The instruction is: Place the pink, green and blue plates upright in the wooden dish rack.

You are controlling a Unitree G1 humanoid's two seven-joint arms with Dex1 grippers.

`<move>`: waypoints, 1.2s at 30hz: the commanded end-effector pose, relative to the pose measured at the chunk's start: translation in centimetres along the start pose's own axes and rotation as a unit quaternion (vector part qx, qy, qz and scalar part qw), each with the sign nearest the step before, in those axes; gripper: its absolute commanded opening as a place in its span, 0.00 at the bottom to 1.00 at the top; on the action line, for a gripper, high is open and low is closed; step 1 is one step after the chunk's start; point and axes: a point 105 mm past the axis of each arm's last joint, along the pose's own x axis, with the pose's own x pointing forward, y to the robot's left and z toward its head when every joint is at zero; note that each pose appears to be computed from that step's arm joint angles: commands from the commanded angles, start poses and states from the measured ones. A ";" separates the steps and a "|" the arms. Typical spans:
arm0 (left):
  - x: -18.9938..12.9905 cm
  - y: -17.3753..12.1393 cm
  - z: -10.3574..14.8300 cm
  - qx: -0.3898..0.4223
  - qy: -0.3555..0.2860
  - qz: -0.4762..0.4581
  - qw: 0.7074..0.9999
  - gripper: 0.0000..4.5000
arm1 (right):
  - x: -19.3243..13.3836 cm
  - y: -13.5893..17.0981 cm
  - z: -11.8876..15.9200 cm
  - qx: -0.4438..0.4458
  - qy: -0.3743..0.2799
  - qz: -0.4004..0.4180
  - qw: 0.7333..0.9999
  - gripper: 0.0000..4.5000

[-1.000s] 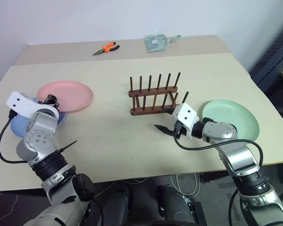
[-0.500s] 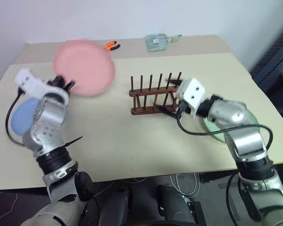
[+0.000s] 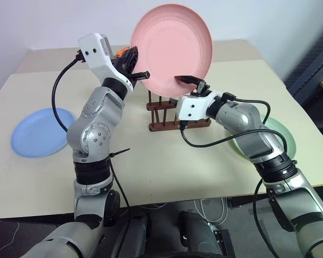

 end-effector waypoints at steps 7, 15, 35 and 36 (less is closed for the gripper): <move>-0.2 -0.1 0.6 -0.132 -0.018 0.009 0.991 0.56 | -1.3 -0.9 -1.0 -0.064 0.031 -0.069 0.995 0.00; -1.6 5.8 3.8 0.117 -0.069 0.078 0.988 0.76 | -4.9 -4.3 -1.8 0.113 0.008 -0.147 0.983 0.00; -14.6 1.9 -11.1 0.165 0.268 -0.295 0.902 0.76 | -8.3 -4.1 -2.0 0.640 -0.134 -0.031 0.756 0.00; -14.5 1.4 -11.3 0.163 0.267 -0.301 0.901 0.76 | -8.2 -4.1 -2.4 0.645 -0.131 -0.037 0.752 0.00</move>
